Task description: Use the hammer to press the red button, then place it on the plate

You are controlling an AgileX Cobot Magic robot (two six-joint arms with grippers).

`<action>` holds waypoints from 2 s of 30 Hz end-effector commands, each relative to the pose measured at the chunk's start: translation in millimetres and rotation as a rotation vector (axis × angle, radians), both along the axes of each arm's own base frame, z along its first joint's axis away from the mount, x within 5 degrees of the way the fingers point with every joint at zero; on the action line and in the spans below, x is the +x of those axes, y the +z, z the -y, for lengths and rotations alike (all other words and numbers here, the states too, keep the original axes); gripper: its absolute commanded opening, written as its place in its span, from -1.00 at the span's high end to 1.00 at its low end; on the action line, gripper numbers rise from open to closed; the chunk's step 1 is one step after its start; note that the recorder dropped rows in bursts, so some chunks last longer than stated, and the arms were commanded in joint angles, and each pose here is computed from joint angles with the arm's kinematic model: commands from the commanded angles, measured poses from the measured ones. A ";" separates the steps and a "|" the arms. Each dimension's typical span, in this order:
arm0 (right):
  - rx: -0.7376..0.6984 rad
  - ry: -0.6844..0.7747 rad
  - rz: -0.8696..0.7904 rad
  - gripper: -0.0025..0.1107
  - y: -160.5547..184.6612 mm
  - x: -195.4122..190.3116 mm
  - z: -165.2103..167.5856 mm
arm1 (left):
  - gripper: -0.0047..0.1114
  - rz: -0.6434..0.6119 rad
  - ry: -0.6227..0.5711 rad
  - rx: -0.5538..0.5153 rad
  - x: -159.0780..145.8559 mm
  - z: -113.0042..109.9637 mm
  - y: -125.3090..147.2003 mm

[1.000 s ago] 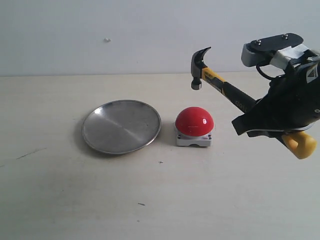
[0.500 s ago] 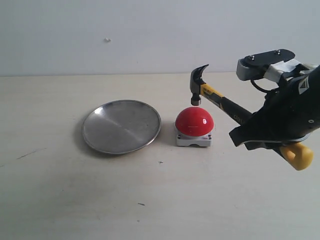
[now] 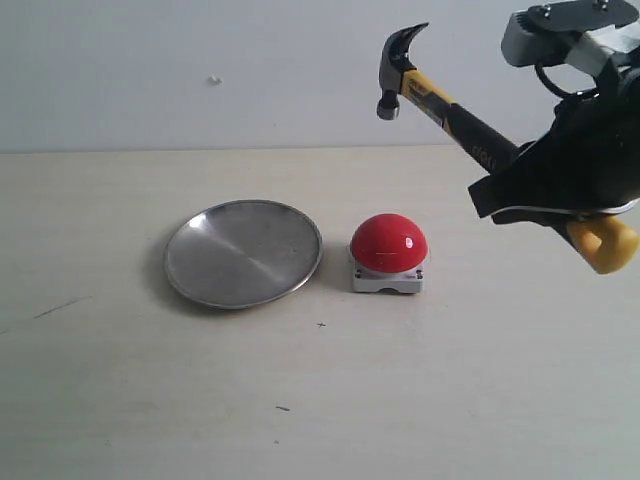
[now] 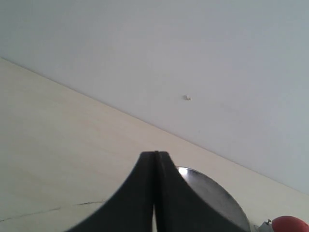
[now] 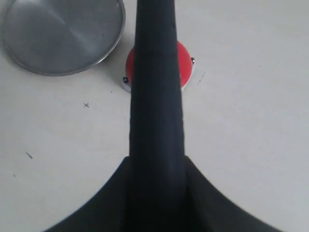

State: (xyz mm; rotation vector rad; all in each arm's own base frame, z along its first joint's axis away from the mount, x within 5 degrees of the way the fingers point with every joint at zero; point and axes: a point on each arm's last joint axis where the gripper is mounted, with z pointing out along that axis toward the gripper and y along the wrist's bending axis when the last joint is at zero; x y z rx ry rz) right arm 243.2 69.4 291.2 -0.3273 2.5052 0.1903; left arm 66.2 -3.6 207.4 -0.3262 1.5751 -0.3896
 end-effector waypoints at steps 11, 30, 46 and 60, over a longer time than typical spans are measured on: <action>0.067 0.010 -0.136 0.96 -41.8 30.1 -16.6 | 0.92 0.000 0.002 -0.007 -0.2 -0.2 -0.8; 0.635 0.067 0.164 0.96 -42.6 29.3 -54.2 | 0.92 0.000 0.002 -0.007 -0.2 -0.2 -0.8; 0.477 0.095 0.292 0.96 -28.6 12.5 -58.2 | 0.92 0.000 0.002 -0.007 -0.2 -0.2 -0.8; 0.353 0.051 0.285 0.96 -48.5 -6.7 -40.9 | 0.92 0.000 0.002 -0.007 -0.2 -0.2 -0.8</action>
